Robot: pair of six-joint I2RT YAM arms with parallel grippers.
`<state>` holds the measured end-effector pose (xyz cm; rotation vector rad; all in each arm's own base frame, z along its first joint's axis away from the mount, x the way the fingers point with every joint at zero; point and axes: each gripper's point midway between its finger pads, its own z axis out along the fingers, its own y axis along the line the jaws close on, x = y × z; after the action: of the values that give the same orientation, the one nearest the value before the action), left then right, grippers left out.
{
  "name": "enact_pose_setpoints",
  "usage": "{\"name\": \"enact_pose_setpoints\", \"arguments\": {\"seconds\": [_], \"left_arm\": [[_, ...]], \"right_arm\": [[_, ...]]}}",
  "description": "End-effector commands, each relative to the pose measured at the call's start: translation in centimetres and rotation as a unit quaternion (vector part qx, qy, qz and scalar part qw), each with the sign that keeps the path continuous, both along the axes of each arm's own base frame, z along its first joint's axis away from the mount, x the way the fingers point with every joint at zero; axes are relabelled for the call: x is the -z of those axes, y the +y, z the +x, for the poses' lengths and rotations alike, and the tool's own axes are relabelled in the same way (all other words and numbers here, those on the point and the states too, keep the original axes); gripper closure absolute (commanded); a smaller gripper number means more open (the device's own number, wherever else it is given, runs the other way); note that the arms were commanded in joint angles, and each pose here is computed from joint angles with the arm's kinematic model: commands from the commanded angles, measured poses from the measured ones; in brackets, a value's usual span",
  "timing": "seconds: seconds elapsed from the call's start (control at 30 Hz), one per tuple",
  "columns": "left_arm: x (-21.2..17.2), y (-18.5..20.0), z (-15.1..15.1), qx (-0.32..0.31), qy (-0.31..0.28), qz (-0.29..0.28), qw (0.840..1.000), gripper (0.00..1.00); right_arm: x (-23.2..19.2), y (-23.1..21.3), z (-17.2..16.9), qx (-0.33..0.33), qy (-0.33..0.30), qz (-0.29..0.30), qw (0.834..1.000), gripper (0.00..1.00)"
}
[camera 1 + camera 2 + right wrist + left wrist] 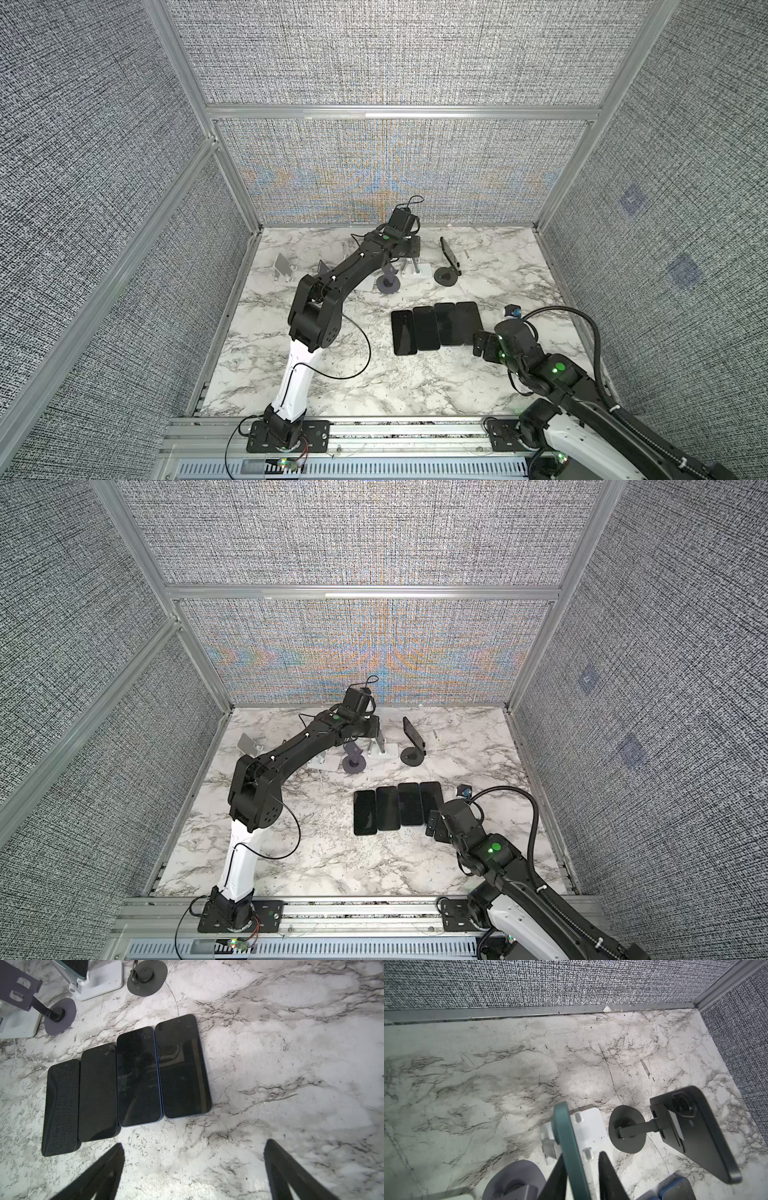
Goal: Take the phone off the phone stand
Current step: 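Lift the right gripper away while the left gripper reaches the teal phone, then grasp the teal phone with the left gripper and lift it off its stand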
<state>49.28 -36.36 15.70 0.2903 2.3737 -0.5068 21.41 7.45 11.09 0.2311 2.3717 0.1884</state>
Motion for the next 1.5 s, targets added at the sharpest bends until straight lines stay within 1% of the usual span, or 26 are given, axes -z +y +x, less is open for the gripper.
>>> {"name": "enact_pose_setpoints", "arguments": {"seconds": [0.0, 0.07, 0.27, 0.37, 0.5, 0.57, 0.7, 0.77, 0.83, 0.9, 1.0, 1.1, 1.2, 1.37, 1.4, 1.47], "left_arm": [[0.3, -0.3, -0.3, 0.011, 0.009, 0.001, 1.000, 0.87], [0.3, -0.4, -0.3, 0.011, 0.012, 0.000, 1.000, 0.92], [-1.2, -0.3, -0.5, 0.015, 0.002, -0.004, 1.000, 0.99], [-2.7, -0.2, -0.7, 0.021, -0.009, -0.011, 1.000, 1.00], [-5.4, -0.3, -1.5, 0.038, -0.023, -0.028, 0.999, 1.00], [-6.7, -0.6, -2.3, 0.056, -0.025, -0.037, 0.997, 1.00], [-9.3, 0.2, -4.0, 0.081, -0.031, -0.036, 0.996, 1.00], [-10.7, 0.9, -5.0, 0.091, -0.034, -0.038, 0.995, 1.00], [-12.0, 1.9, -6.4, 0.103, -0.030, -0.052, 0.993, 1.00], [-12.4, 3.3, -7.8, 0.111, -0.013, -0.066, 0.992, 1.00], [-12.5, 6.1, -9.3, 0.110, 0.002, -0.065, 0.992, 1.00], [-11.8, 8.8, -11.4, 0.114, 0.021, -0.048, 0.992, 1.00], [-10.4, 11.0, -13.7, 0.121, 0.052, -0.031, 0.991, 1.00], [-7.3, 13.9, -16.9, 0.130, 0.117, 0.014, 0.985, 1.00], [-6.6, 14.2, -17.3, 0.132, 0.127, 0.015, 0.983, 1.00], [-5.1, 14.1, -18.2, 0.141, 0.150, -0.009, 0.979, 1.00]], "right_arm": [[0.1, -0.9, -0.4, 0.015, 0.004, -0.013, 1.000, 0.05], [0.1, -1.0, -0.5, 0.016, 0.002, -0.013, 1.000, 0.06], [-0.7, -0.6, -0.8, -0.003, 0.002, -0.007, 1.000, 0.06], [-1.3, -0.2, -1.0, -0.020, 0.004, -0.004, 1.000, 0.06], [-1.5, 0.7, -1.6, -0.042, 0.016, 0.014, 0.999, 0.07], [-1.5, 1.2, -1.8, -0.052, 0.022, 0.028, 0.998, 0.07], [-2.0, 2.1, -2.1, -0.076, 0.027, 0.042, 0.996, 0.08], [-2.5, 2.7, -2.0, -0.095, 0.027, 0.043, 0.994, 0.08], [-2.9, 3.6, -1.9, -0.119, 0.029, 0.045, 0.991, 0.09], [-3.6, 4.5, -1.6, -0.143, 0.028, 0.046, 0.988, 0.10], [-4.0, 5.8, -1.1, -0.175, 0.035, 0.037, 0.983, 0.11], [-4.7, 7.3, -0.6, -0.207, 0.036, 0.018, 0.978, 0.11], [-5.2, 9.1, 0.0, -0.236, 0.031, -0.007, 0.971, 0.11], [-5.7, 13.4, 0.8, -0.295, 0.023, -0.039, 0.955, 0.14], [-5.8, 14.3, 1.0, -0.304, 0.019, -0.041, 0.952, 0.14], [-6.0, 16.2, 1.6, -0.323, 0.011, -0.041, 0.946, 0.18]]}}
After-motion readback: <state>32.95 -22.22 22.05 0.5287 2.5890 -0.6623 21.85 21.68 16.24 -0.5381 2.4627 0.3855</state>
